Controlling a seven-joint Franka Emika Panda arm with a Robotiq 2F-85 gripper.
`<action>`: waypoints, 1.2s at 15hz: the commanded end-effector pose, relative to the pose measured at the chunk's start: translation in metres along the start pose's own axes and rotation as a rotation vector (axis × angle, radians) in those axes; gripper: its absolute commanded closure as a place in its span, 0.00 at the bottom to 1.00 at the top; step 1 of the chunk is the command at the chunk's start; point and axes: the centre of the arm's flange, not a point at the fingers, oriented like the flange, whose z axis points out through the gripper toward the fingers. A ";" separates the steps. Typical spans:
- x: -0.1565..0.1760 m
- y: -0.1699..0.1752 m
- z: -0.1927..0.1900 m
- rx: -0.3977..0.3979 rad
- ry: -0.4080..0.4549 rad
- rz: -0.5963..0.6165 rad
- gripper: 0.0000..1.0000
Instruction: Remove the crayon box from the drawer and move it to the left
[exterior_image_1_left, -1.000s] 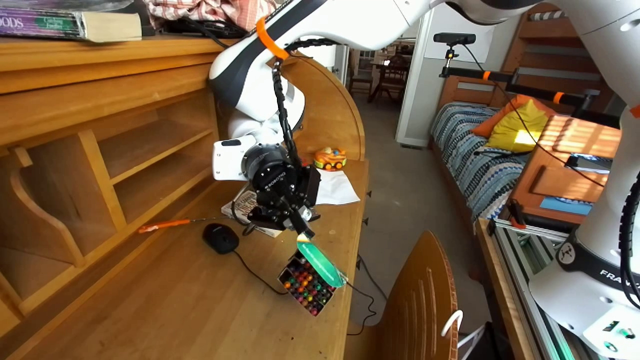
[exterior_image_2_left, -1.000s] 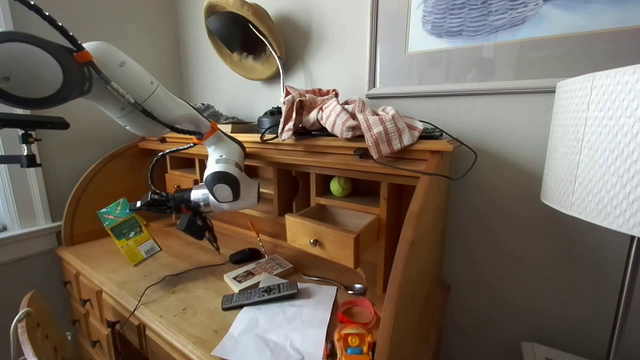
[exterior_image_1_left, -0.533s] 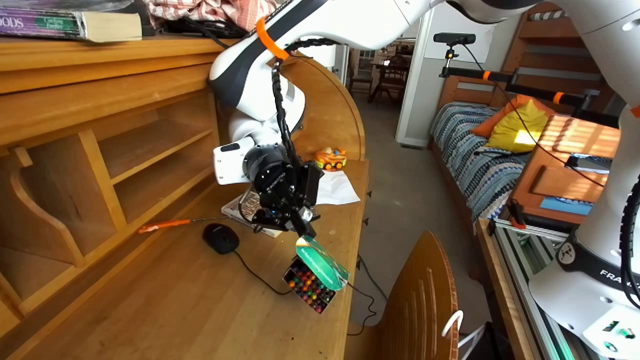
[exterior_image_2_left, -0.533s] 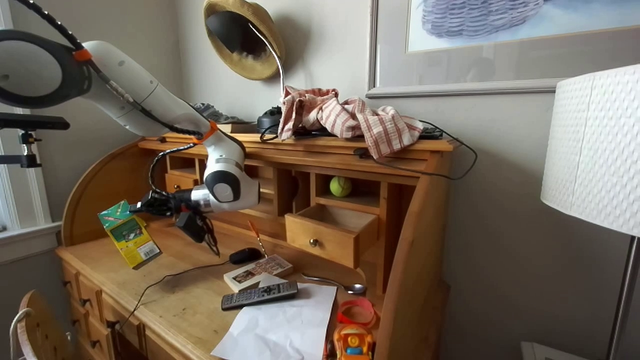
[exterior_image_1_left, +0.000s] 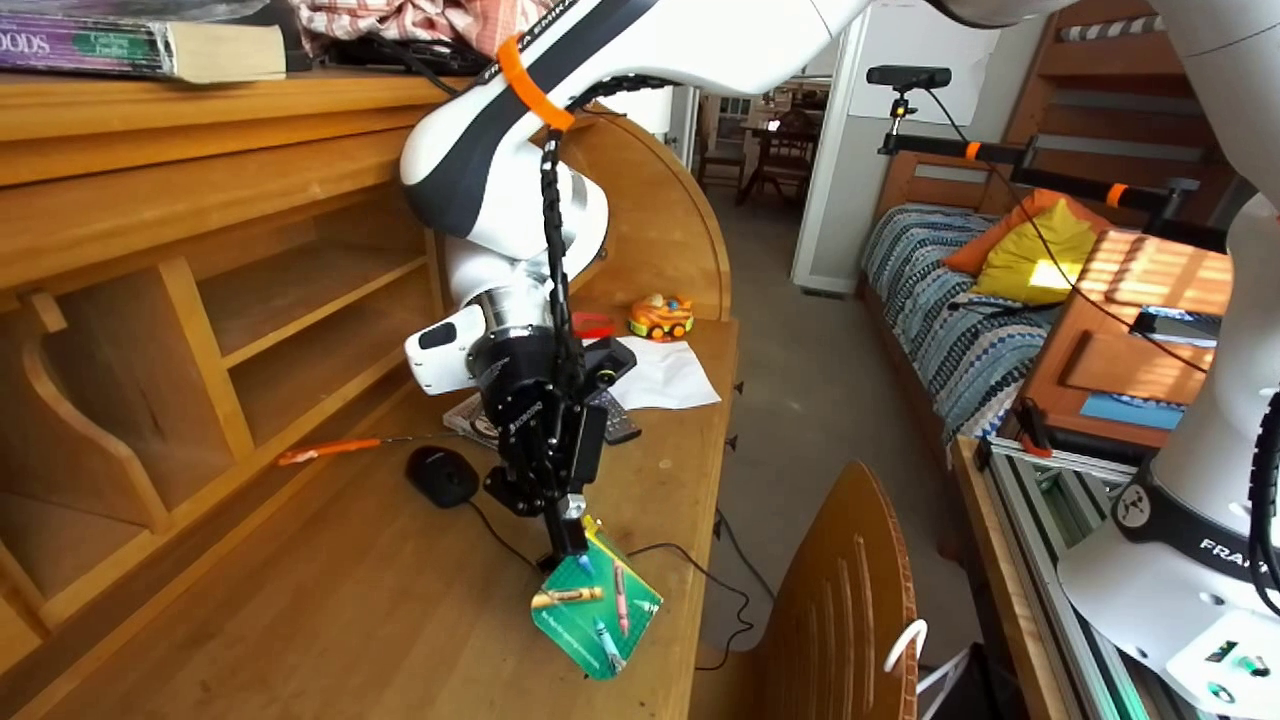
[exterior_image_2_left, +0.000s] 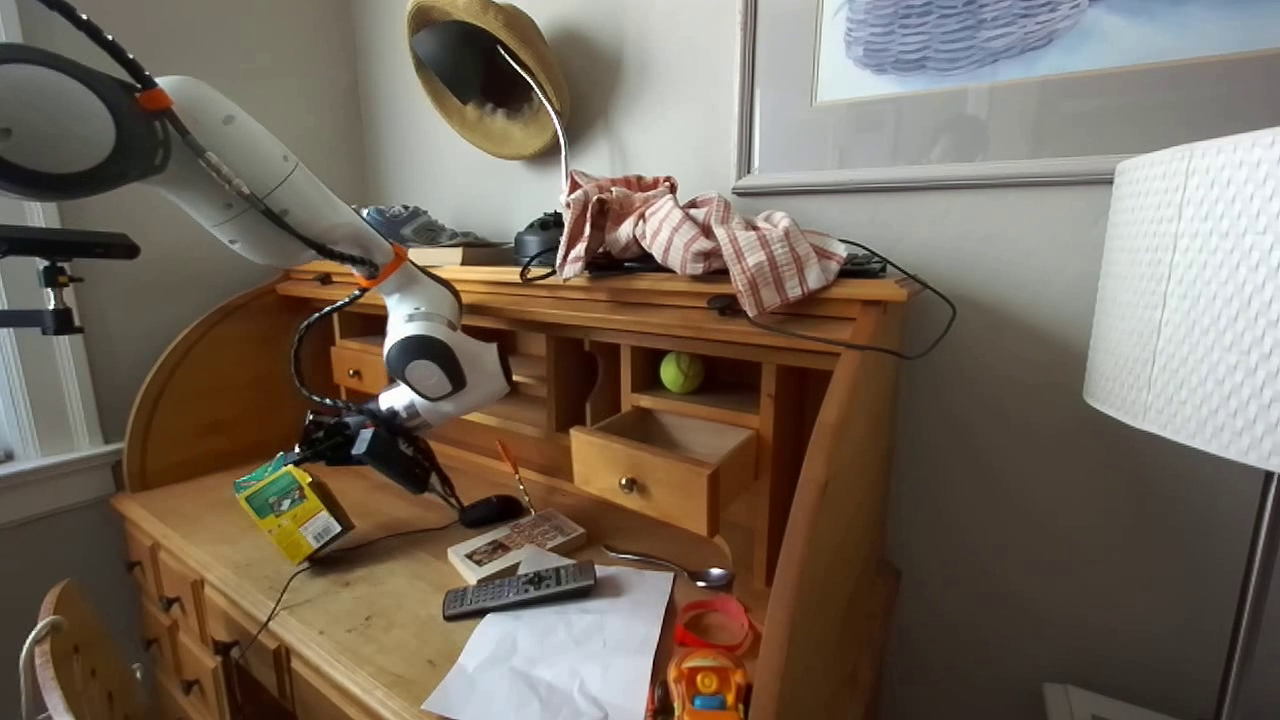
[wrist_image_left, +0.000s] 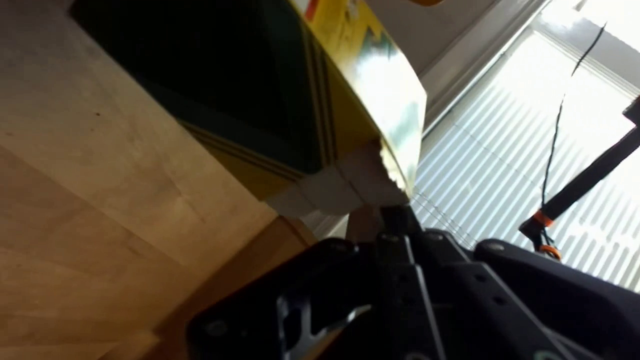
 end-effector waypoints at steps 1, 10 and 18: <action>-0.009 -0.037 0.011 -0.174 -0.009 0.043 1.00; -0.031 -0.071 0.000 -0.518 0.003 0.137 1.00; -0.031 -0.104 0.003 -0.637 -0.095 0.215 0.35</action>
